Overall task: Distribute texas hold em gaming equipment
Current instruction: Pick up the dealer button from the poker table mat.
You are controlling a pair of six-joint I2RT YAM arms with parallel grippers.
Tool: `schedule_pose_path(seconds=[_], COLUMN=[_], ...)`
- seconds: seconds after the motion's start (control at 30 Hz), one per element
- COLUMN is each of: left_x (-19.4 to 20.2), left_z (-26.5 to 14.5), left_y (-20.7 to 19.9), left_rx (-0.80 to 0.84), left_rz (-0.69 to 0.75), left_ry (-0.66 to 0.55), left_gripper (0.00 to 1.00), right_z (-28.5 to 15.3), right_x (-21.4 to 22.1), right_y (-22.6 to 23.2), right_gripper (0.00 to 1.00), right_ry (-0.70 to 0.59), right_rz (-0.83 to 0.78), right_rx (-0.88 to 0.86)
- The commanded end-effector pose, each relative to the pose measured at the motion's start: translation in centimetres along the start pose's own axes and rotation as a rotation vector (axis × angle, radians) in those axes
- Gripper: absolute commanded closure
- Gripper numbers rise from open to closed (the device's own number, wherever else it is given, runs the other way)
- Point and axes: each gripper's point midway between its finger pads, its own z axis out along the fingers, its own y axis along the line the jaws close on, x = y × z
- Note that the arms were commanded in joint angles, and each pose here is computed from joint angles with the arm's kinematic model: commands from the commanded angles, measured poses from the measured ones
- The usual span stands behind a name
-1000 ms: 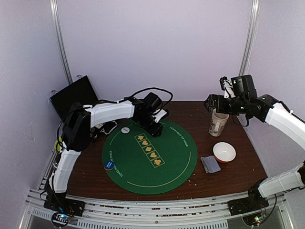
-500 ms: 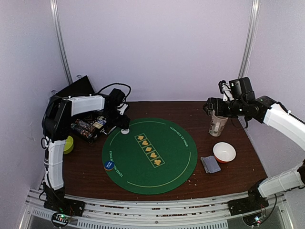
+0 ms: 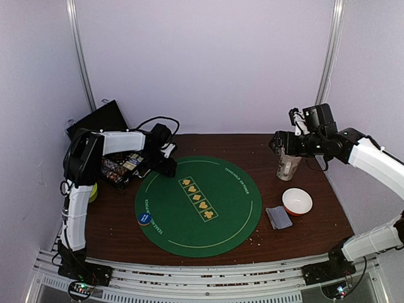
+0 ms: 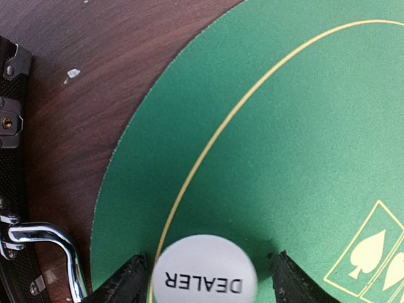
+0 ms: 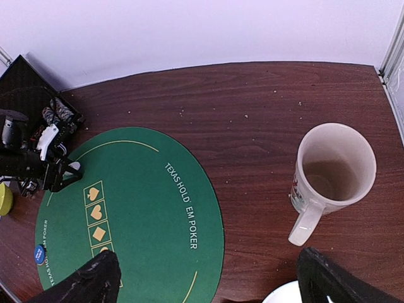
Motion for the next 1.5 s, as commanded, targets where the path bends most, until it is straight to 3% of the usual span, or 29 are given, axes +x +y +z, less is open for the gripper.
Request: schedule_pose_path(seconds=[0.0, 0.33, 0.53, 0.77, 0.87, 1.47], left_x=[-0.6, -2.1, -1.7, 0.2, 1.8, 3.3], left_z=[1.2, 0.6, 0.6, 0.0, 0.5, 0.9], left_y=[-0.3, -2.6, -2.6, -1.1, -0.4, -1.3], left_rx=[-0.015, 0.039, 0.033, -0.03, -0.011, 0.032], left_rz=[0.029, 0.08, 0.093, 0.071, 0.026, 0.006], left_ry=[-0.018, -0.076, -0.069, -0.009, 0.03, 0.052], left_gripper=[0.32, 0.43, 0.43, 0.3, 0.29, 0.52], right_z=[0.0, 0.0, -0.1, -0.1, -0.3, 1.3], right_x=[0.2, 0.3, 0.4, 0.2, 0.3, -0.2], right_y=[0.1, 0.1, 0.1, 0.4, 0.2, 2.0], right_gripper=[0.0, 0.0, 0.0, 0.0, 0.0, 0.0], right_ry=[0.002, 0.007, 0.008, 0.011, 0.005, 0.025], right_rz=[0.01, 0.013, 0.008, -0.002, -0.004, -0.02], right_rx=[-0.005, -0.009, -0.014, -0.023, -0.016, -0.084])
